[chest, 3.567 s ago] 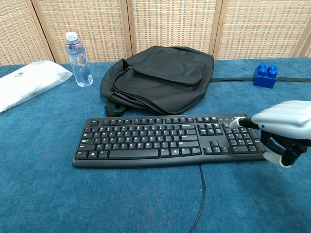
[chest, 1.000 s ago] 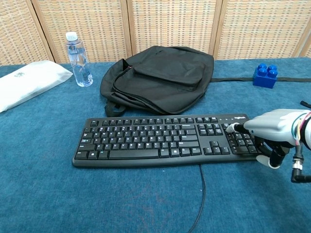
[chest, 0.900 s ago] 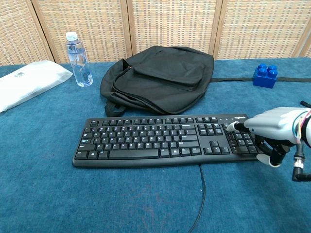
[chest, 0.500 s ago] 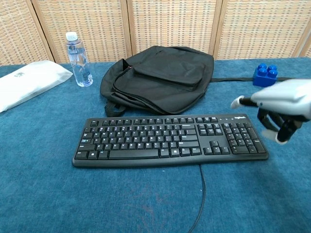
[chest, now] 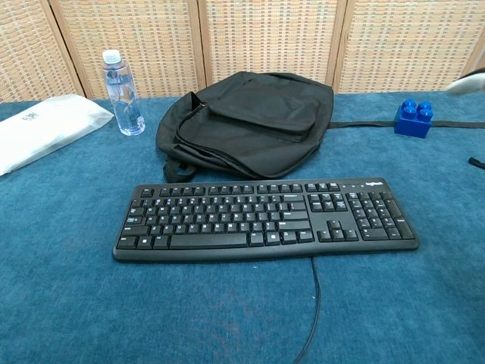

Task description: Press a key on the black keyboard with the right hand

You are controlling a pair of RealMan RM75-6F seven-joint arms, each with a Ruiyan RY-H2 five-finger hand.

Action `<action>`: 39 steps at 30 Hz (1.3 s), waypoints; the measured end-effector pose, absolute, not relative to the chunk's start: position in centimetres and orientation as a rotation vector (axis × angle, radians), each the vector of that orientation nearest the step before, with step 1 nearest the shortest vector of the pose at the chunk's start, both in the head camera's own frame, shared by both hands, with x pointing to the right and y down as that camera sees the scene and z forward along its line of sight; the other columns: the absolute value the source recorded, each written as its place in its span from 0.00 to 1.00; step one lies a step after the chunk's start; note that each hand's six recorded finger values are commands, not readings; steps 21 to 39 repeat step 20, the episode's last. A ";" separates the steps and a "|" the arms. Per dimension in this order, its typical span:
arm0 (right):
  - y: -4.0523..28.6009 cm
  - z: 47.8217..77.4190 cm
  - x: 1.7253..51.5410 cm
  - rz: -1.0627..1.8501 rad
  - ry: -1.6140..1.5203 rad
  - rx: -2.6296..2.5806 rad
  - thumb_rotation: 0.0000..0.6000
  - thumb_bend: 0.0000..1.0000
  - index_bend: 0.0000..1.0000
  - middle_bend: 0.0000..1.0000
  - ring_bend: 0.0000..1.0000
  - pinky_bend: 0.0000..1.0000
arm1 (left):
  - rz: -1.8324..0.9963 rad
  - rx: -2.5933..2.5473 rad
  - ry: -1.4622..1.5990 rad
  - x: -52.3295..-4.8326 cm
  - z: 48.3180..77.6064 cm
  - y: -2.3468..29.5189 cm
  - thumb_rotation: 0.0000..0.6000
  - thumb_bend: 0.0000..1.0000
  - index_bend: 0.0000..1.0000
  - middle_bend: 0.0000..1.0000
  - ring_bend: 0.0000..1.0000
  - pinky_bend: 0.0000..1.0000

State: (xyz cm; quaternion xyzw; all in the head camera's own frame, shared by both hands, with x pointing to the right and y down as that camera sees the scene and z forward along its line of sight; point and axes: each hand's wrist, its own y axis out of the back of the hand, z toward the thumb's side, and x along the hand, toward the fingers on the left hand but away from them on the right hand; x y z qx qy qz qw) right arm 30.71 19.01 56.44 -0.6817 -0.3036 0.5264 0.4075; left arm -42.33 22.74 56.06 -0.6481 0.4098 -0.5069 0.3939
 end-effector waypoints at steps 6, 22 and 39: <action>21.8 54.5 35.9 1.281 -0.891 -1.634 1.00 0.34 0.00 0.00 0.00 0.08 | -1.281 -1.637 1.047 -42.4 55.9 22.7 1.00 0.00 0.00 0.00 0.00 0.00; 24.7 53.4 39.0 1.236 -0.970 -1.588 1.00 0.34 0.00 0.00 0.00 0.08 | -1.266 -1.630 1.055 -42.3 55.4 22.8 1.00 0.00 0.00 0.00 0.00 0.00; 24.7 53.4 39.0 1.236 -0.970 -1.588 1.00 0.34 0.00 0.00 0.00 0.08 | -1.266 -1.630 1.055 -42.3 55.4 22.8 1.00 0.00 0.00 0.00 0.00 0.00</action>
